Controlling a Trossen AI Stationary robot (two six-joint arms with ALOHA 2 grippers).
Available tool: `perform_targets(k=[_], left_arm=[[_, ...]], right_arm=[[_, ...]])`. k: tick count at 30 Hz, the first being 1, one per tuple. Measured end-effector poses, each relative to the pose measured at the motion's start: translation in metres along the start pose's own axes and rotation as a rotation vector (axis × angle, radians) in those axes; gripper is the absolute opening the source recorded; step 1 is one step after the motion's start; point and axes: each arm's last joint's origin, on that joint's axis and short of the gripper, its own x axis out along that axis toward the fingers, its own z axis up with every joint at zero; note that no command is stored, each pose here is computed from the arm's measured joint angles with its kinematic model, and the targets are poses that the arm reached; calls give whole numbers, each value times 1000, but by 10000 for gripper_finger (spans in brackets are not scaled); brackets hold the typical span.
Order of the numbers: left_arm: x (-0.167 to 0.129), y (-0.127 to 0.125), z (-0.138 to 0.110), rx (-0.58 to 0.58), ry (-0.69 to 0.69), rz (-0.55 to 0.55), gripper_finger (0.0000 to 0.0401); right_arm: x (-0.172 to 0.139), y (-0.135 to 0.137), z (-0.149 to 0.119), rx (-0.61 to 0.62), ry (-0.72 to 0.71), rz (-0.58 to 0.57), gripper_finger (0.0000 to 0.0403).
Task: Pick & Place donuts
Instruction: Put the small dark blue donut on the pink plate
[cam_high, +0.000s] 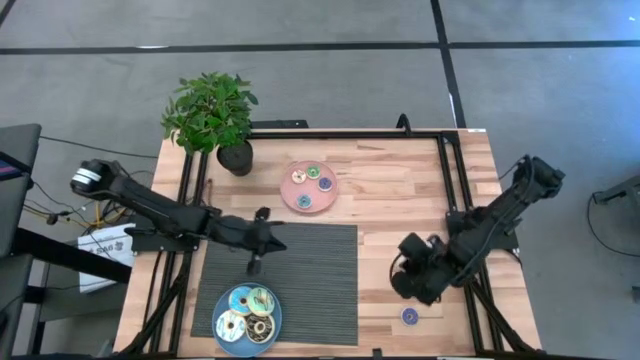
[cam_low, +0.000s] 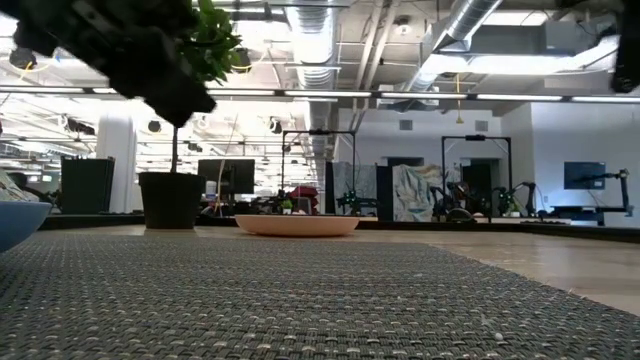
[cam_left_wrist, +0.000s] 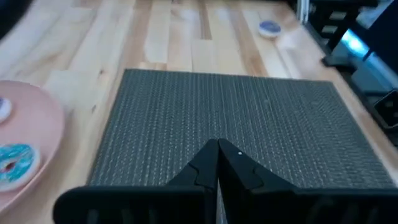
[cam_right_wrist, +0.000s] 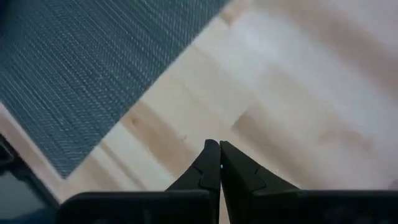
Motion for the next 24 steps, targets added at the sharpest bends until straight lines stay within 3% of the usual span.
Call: perform_targets(k=[7, 14, 24], left_arm=[[-44, 8, -9, -18, -117, -33, 0], [-65, 12, -7, 30, -170, -8, 0], [-63, 14, -15, 27, -88, 6, 0]], right_arm=[[11, 23, -33, 262, 154, -35, 4], [22, 37, -66, 413, 221, -47, 61], [41, 44, -83, 435, 256, -98, 155]])
